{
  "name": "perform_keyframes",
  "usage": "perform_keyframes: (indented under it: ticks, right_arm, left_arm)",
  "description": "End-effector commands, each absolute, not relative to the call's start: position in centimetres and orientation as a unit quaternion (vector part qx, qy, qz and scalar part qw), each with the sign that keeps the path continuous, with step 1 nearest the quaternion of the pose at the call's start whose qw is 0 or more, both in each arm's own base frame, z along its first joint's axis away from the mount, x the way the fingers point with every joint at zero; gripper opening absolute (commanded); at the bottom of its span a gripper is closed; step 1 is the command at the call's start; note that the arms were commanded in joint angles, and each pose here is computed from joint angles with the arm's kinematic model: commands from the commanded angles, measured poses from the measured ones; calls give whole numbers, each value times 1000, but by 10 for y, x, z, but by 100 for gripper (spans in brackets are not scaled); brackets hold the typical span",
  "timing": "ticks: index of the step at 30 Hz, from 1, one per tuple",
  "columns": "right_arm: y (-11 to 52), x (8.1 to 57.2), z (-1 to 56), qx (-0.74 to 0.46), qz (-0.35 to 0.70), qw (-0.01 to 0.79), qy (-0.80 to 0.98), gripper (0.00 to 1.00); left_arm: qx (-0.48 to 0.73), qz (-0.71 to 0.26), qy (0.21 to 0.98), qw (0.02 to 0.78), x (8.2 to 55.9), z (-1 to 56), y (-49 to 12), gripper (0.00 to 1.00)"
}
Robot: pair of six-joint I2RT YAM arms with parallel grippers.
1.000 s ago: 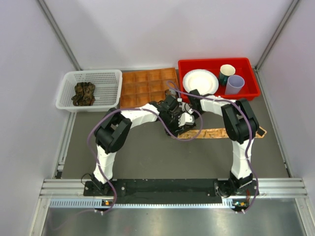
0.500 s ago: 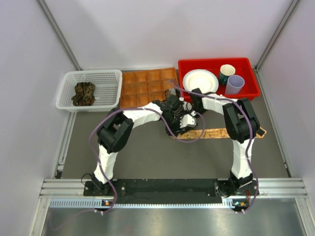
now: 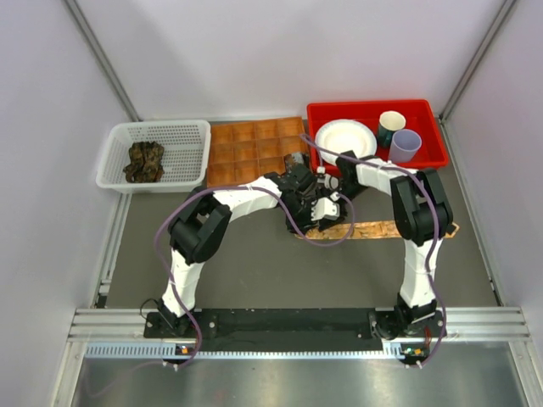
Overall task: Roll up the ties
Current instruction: Roll the tie at the center of the board.
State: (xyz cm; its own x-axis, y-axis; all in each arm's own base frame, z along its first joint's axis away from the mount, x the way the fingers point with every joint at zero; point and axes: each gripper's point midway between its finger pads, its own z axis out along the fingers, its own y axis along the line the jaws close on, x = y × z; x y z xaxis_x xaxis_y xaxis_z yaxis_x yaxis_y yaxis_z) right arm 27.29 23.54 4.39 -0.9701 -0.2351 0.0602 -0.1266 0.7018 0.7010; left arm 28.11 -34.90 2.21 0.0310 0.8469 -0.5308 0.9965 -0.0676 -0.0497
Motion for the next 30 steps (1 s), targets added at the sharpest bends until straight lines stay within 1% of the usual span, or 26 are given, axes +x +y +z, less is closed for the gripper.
perform_keyframes:
  ticks: [1,6,7,9,13,20,25,28,30]
  right_arm:
    - [250,277,103,124,-446,23,-886,43]
    - [258,281,109,104,-470,18,-876,45]
    - [259,281,108,101,-475,18,-874,50]
    - [264,284,101,100,-474,14,-875,51]
    - [267,281,76,102,-449,24,-887,49]
    - [273,282,68,89,-476,6,-875,44]
    - [274,286,71,76,-496,-18,-865,44]
    - [275,289,65,73,-493,-15,-867,38]
    - [274,290,58,70,-482,-3,-873,24]
  left_arm:
    - [697,-173,693,59,256,-33,-306,22]
    - [698,-173,692,59,256,-32,-305,22]
    - [697,-173,693,57,255,-33,-304,22]
    - [698,-175,692,57,253,-33,-305,22]
    - [698,-178,692,57,252,-34,-306,22]
    - [699,-183,689,56,246,-35,-303,22]
    - [700,-182,688,59,247,-35,-303,22]
    - [701,-186,686,58,245,-34,-303,22]
    - [703,-185,684,59,246,-34,-304,22]
